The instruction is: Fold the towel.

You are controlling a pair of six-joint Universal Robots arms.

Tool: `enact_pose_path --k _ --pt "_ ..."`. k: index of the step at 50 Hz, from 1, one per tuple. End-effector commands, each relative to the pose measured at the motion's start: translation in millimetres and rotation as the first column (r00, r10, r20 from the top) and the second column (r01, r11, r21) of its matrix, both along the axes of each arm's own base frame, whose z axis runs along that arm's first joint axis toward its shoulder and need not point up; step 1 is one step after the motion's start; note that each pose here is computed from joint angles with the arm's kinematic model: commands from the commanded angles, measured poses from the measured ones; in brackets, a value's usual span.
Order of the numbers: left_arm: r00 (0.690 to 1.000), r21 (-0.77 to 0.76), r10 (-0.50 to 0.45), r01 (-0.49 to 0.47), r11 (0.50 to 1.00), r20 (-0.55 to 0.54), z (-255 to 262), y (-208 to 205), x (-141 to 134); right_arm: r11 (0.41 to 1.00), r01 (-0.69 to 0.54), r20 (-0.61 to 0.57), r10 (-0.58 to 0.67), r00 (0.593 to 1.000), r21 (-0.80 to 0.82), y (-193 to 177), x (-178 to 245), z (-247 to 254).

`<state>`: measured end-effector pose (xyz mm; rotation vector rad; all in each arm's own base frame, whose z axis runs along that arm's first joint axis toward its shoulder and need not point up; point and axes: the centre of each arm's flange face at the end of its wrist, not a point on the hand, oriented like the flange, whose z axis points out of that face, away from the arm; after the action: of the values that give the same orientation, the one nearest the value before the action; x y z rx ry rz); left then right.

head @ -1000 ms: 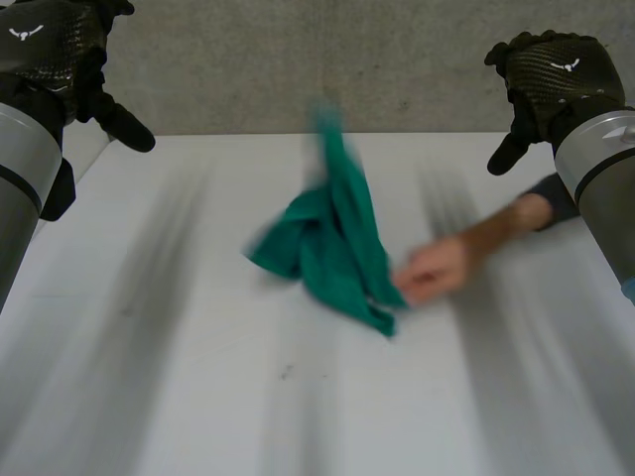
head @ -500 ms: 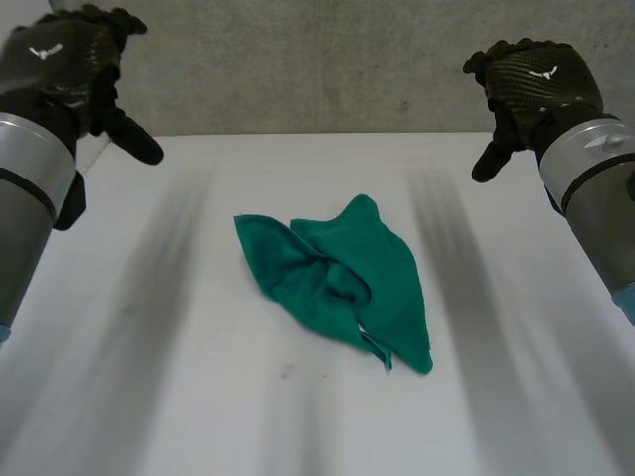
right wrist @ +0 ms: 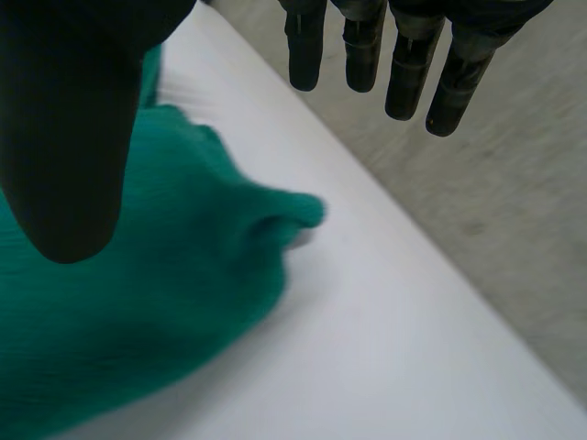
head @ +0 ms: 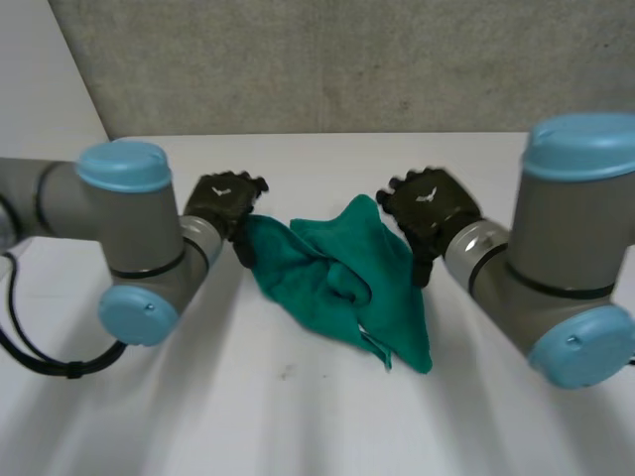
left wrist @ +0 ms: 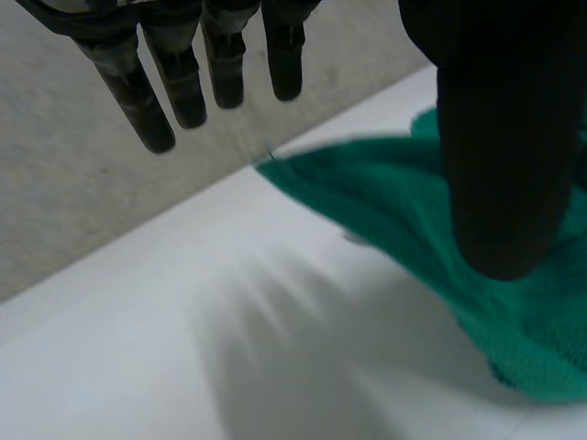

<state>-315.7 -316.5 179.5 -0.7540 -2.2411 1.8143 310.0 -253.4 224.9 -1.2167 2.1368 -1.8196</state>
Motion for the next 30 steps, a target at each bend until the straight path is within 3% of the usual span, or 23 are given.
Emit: enact_pose_path --k 1,6,14,15,19,30 --pt "0.999 0.022 -0.034 0.034 0.999 0.028 -34.6 -18.3 -12.0 0.987 0.010 0.043 -0.017 0.999 0.163 -2.9 15.9 -54.7" --pt "1.000 0.007 -0.005 0.004 1.000 0.031 -36.2 -25.4 -11.4 0.981 0.015 0.030 -0.021 0.999 0.192 -9.3 21.1 -75.5" --pt "0.996 -0.131 0.089 -0.092 0.987 -0.030 13.9 -27.6 -1.4 0.998 0.045 0.132 -0.050 0.990 0.038 -26.6 18.4 -29.6" --pt "0.992 -0.200 0.099 -0.111 0.973 -0.073 36.9 -26.5 2.4 0.997 0.070 0.187 -0.060 0.980 -0.043 -28.3 9.0 4.8" --pt "0.985 -0.300 0.101 -0.139 0.944 -0.139 72.4 -23.6 7.2 0.981 0.149 0.236 -0.117 0.965 -0.122 -42.1 -20.3 42.9" --pt "0.958 -0.450 0.141 -0.243 0.859 -0.249 151.5 -15.0 42.7 0.946 0.271 0.263 -0.220 0.939 -0.176 -61.9 -64.3 71.1"
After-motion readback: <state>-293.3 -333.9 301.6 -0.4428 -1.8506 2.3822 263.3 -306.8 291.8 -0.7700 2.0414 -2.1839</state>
